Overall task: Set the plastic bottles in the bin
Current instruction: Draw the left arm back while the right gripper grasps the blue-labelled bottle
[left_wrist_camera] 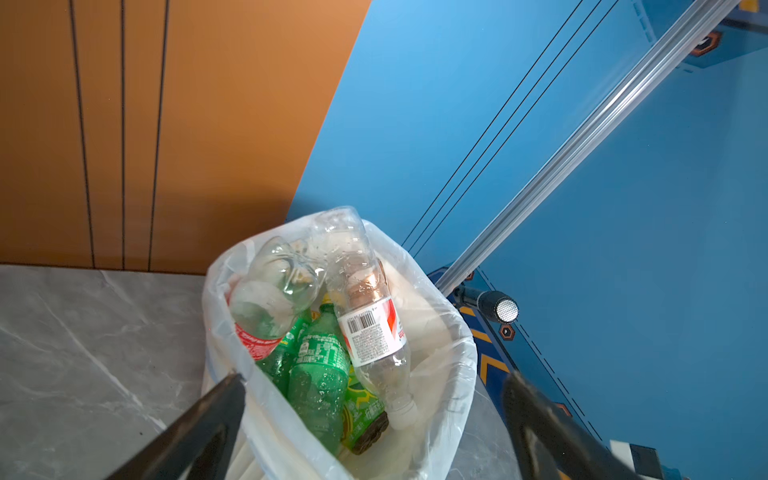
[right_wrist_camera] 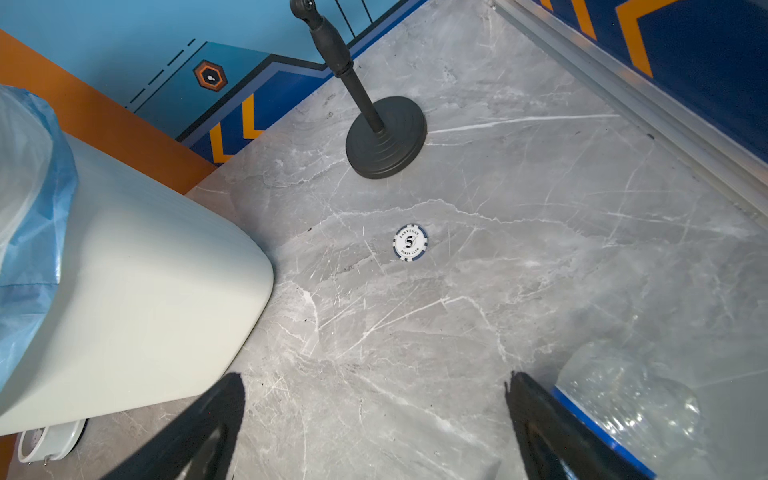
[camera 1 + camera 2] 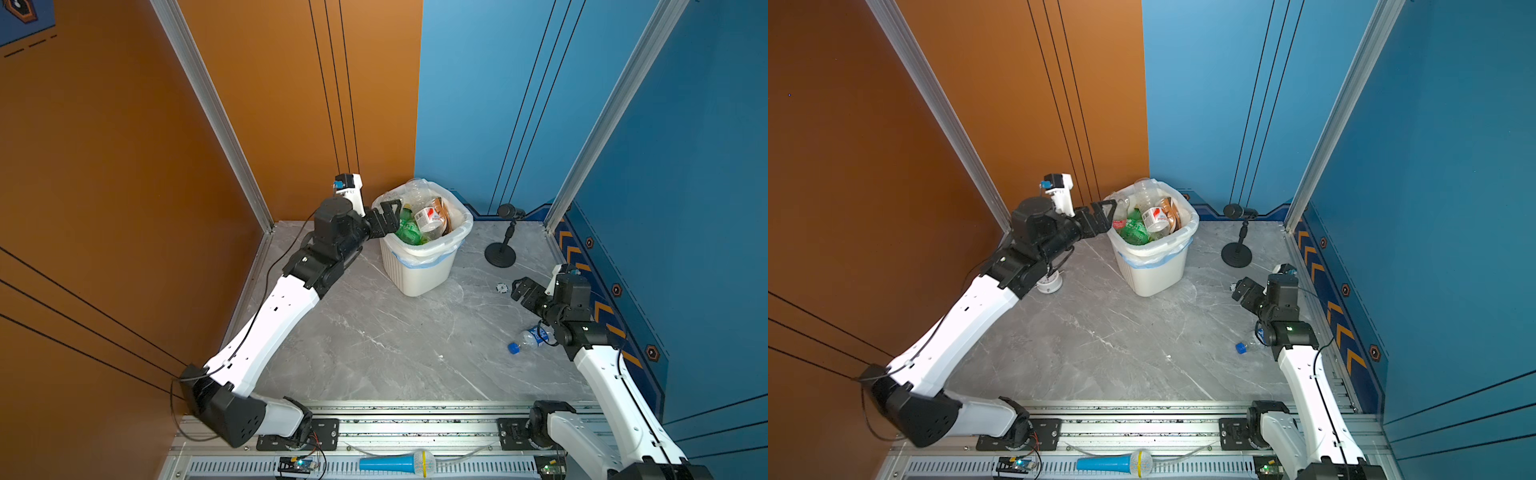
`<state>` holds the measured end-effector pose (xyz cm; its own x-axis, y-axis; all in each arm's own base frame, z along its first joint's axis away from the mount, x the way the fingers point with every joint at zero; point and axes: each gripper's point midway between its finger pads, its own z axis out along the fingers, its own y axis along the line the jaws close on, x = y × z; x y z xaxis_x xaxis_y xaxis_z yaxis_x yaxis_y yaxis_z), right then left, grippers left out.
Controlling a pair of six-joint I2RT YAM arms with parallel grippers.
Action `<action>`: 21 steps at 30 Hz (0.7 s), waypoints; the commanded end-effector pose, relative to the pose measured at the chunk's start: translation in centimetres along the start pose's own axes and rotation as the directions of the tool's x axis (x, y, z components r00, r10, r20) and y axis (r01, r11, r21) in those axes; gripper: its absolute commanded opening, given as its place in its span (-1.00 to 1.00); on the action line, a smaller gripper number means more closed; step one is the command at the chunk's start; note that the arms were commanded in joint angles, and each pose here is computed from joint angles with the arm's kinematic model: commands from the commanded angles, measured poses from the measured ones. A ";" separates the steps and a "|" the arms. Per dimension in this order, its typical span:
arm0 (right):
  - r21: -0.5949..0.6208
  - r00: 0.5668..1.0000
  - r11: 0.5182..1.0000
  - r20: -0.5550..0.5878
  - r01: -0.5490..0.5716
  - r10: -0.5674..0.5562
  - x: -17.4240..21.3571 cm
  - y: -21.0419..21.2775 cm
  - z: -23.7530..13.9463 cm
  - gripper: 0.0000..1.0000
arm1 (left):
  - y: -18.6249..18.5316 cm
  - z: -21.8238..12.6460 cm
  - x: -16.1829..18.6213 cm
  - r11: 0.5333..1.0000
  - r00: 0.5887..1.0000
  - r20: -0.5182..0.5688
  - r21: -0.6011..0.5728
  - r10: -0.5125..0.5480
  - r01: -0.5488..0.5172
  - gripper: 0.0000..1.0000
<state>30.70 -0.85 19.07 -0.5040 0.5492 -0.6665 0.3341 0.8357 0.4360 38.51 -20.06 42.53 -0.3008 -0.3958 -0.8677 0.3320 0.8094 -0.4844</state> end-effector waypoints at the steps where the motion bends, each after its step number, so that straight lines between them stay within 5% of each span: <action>1: 0.053 0.997 0.997 -0.044 -0.058 0.060 0.7 -1.1 -0.9 0.99 | 3.7 -1.3 3.5 0.990 0.996 -0.003 -0.110 0.089 -0.089 0.95; 7: 0.166 0.977 0.976 -0.136 -0.141 0.164 4.5 -4.6 -1.7 0.99 | 11.5 -5.7 11.5 0.954 0.994 -0.060 -0.283 0.089 -0.102 0.95; 21: 0.318 0.930 0.916 -0.190 -0.245 0.315 9.8 -9.2 -0.7 0.99 | 15.3 -7.6 13.9 0.920 0.989 -0.085 -0.364 0.122 -0.144 0.95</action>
<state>22.81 -2.83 10.49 -0.5274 0.7498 -0.3996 0.6394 0.6600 0.3945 32.31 -10.68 23.84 -0.3543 -0.2654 -0.8967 0.0464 0.9527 -0.3003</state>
